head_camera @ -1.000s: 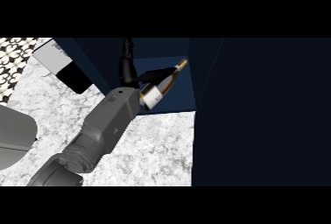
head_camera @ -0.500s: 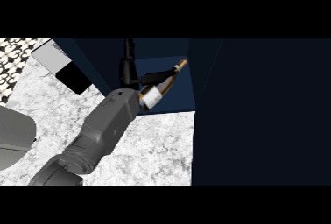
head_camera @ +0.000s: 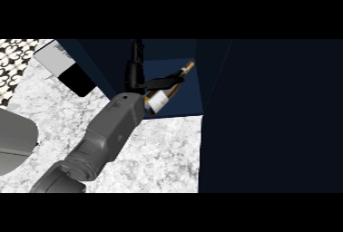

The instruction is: Pick up the wine, place it into the cabinet and close the cabinet

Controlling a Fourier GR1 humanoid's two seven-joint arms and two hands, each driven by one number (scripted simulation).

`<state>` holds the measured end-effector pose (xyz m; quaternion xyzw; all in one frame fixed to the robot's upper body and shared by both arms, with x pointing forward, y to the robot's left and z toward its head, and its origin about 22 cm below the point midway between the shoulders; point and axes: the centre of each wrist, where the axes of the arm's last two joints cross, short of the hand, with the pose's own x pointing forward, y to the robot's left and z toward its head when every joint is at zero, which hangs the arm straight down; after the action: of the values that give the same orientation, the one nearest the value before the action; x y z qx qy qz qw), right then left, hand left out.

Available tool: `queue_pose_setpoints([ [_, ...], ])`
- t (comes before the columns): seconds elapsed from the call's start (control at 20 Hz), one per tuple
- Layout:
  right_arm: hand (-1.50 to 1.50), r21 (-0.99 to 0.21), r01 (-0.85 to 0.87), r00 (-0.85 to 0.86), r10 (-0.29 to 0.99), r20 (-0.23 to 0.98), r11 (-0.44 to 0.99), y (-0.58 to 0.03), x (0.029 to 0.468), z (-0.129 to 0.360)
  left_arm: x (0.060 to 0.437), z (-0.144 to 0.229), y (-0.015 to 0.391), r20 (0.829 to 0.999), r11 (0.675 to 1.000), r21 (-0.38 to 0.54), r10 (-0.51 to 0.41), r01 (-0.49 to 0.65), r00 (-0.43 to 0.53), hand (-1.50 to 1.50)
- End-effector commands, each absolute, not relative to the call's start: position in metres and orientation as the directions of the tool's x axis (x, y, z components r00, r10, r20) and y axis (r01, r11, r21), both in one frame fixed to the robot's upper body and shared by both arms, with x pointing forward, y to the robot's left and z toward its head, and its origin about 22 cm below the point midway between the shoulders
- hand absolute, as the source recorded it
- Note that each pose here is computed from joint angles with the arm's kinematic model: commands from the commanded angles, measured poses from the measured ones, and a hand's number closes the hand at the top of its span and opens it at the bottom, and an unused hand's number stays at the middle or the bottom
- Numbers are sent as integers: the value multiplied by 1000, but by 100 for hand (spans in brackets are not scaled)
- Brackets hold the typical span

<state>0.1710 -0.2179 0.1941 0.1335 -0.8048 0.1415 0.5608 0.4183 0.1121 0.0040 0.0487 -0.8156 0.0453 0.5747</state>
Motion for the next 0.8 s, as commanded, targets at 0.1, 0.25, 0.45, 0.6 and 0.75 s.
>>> queue_pose_setpoints([
  [0.1, -150, -52, -396, -353, -100, 930, 917, -212, 155, 209, 406, -19, 124, 953, 983, -99, 49, -155, -300, -150],
  [0.25, -150, -73, -399, -352, -79, 933, 914, -213, 163, 199, 404, -22, 125, 947, 977, -133, 74, -169, -313, -150],
  [0.45, -150, -43, -407, -343, -109, 933, 912, -217, 158, 208, 414, -3, 116, 949, 979, -153, 107, -137, -297, -150],
  [0.6, -150, -52, -391, -348, -95, 933, 919, -205, 170, 204, 397, -29, 125, 945, 976, -168, 118, -141, -306, -150],
  [0.75, -150, -45, -386, -345, -99, 933, 921, -216, 161, 203, 395, -24, 118, 944, 974, -182, 135, -135, -301, -150],
])
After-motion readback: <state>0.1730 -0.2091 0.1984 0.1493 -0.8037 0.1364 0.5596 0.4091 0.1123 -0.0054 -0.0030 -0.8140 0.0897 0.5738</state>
